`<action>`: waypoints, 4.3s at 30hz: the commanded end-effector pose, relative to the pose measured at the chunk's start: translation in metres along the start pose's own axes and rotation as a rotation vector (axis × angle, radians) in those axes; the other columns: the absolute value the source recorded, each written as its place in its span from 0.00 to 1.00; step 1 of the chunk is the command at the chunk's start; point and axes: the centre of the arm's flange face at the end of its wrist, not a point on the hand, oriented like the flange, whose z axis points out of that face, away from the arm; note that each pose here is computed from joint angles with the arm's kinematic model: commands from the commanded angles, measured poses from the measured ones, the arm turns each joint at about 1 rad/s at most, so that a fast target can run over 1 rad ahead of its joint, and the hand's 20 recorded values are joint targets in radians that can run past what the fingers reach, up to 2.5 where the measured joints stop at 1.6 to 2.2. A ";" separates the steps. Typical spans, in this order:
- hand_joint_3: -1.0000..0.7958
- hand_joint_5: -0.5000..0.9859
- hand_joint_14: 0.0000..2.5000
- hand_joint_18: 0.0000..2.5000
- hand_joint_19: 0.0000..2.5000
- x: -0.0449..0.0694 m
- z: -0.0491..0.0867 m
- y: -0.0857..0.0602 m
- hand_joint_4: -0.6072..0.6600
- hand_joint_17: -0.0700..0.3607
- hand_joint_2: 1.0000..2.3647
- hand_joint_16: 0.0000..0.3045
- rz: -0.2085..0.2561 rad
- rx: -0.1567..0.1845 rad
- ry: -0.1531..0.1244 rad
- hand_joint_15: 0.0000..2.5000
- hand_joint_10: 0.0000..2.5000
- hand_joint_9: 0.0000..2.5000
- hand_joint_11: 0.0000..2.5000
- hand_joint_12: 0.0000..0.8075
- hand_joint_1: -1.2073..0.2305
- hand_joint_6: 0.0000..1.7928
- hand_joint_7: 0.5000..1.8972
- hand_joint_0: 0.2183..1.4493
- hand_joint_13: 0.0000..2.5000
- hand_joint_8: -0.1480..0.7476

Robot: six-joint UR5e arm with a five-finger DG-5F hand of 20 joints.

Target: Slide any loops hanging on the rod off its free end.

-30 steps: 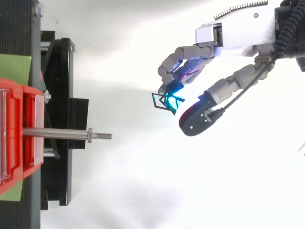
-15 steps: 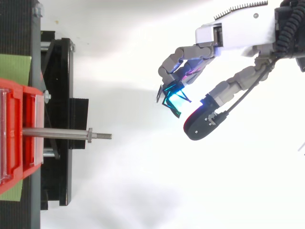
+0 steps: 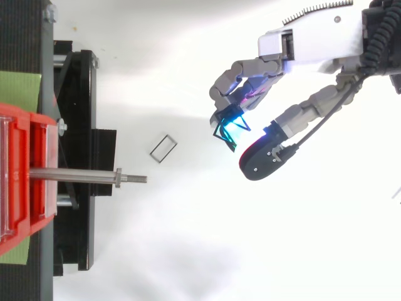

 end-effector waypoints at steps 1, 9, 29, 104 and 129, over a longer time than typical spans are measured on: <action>0.41 0.19 0.00 0.29 0.07 0.000 0.000 0.000 0.68 0.44 0.01 0.18 0.000 0.000 0.001 0.00 0.00 0.27 0.07 0.43 0.35 0.44 0.64 0.29 0.25 0.54; 0.35 0.22 0.00 0.29 0.07 0.000 0.000 -0.001 0.67 0.44 0.01 0.18 0.001 0.002 0.000 0.00 0.00 0.29 0.08 0.43 0.44 0.42 0.66 0.29 0.25 0.55; 0.31 0.20 0.00 0.29 0.06 -0.001 -0.001 -0.001 0.68 0.44 0.00 0.18 0.001 0.002 0.000 0.00 0.00 0.29 0.09 0.43 0.35 0.44 0.64 0.31 0.25 0.55; 0.29 0.20 0.00 0.28 0.05 -0.002 -0.002 -0.002 0.67 0.44 0.00 0.17 0.003 0.007 0.000 0.00 0.00 0.28 0.10 0.42 0.24 0.37 0.67 0.35 0.24 0.51; 0.32 0.23 0.00 0.29 0.07 -0.004 -0.003 -0.004 0.68 0.44 0.01 0.17 0.006 0.012 -0.001 0.00 0.00 0.32 0.10 0.42 0.43 0.40 0.66 0.30 0.25 0.54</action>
